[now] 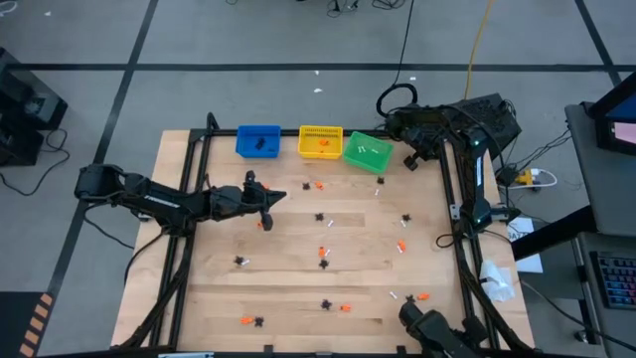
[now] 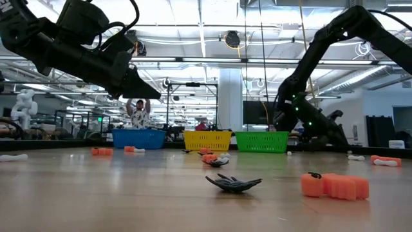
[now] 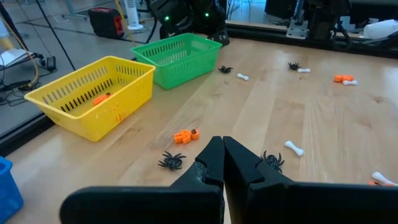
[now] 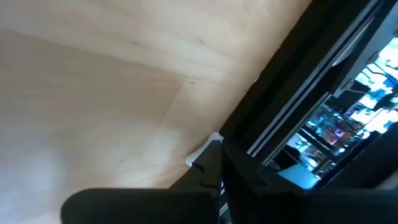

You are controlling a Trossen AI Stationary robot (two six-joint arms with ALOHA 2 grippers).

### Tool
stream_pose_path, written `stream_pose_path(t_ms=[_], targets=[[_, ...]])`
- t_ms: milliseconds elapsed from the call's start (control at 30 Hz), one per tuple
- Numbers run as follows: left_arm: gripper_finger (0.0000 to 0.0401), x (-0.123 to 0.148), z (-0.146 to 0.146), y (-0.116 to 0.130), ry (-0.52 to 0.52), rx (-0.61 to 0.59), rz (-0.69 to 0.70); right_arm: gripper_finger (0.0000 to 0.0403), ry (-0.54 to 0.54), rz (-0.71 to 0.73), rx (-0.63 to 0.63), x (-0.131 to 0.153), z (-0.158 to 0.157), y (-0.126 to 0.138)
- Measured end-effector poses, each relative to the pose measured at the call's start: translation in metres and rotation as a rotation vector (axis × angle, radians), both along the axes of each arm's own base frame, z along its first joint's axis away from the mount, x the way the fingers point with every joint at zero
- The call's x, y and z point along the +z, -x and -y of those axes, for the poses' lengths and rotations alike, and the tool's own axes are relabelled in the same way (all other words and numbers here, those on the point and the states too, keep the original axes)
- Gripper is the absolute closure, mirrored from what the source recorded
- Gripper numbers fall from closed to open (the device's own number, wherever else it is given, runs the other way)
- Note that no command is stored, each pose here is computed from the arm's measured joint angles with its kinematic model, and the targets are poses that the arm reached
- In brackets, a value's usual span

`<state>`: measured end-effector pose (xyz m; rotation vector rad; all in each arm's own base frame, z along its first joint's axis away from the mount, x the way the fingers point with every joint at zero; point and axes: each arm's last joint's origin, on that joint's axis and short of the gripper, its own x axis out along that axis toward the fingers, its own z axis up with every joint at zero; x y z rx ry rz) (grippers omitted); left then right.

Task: Sort Halloween decoration
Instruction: Put the white bone toy into the green bin

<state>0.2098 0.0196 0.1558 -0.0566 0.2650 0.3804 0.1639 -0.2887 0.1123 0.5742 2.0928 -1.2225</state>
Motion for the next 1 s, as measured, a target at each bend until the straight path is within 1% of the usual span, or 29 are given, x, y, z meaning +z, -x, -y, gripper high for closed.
stream_pose_path(t_ms=[167,267,333,467,533,600,667,800,900,1000], targets=[[0.0401,0.0,0.0,0.0,-0.003,0.004,0.0,0.0403,-0.032,0.024,0.002,0.002,-0.001,0.0],[0.0401,0.0,0.0,0.0,-0.009,0.014,-0.002,0.0403,-0.039,0.112,-0.01,0.009,-0.001,-0.002],[0.0401,0.0,-0.001,0.0,-0.011,0.021,-0.001,0.0403,-0.022,0.186,-0.019,0.015,0.0,-0.005],[0.0401,0.0,-0.001,0.0,-0.012,0.023,-0.001,0.0403,0.003,0.228,-0.027,0.032,-0.003,-0.004],[0.0401,0.0,-0.001,0.0,-0.012,0.024,-0.001,0.0403,0.008,0.224,-0.039,0.038,-0.005,-0.003],[0.0401,0.0,-0.001,0.0,-0.012,0.023,-0.001,0.0403,0.008,0.211,-0.059,0.039,-0.005,0.0],[0.0401,0.0,-0.001,0.0,-0.012,0.023,-0.001,0.0403,-0.008,0.193,-0.066,0.034,-0.005,0.002],[0.0401,0.0,-0.001,0.0,-0.012,0.023,-0.002,0.0403,-0.021,0.088,-0.064,0.017,-0.004,0.005],[0.0401,0.0,-0.001,0.0,-0.013,0.023,-0.003,0.0403,-0.062,0.037,-0.084,0.004,-0.003,0.008],[0.0401,0.0,-0.001,0.0,-0.013,0.023,-0.006,0.0403,-0.085,0.018,-0.094,-0.001,0.001,0.008]])
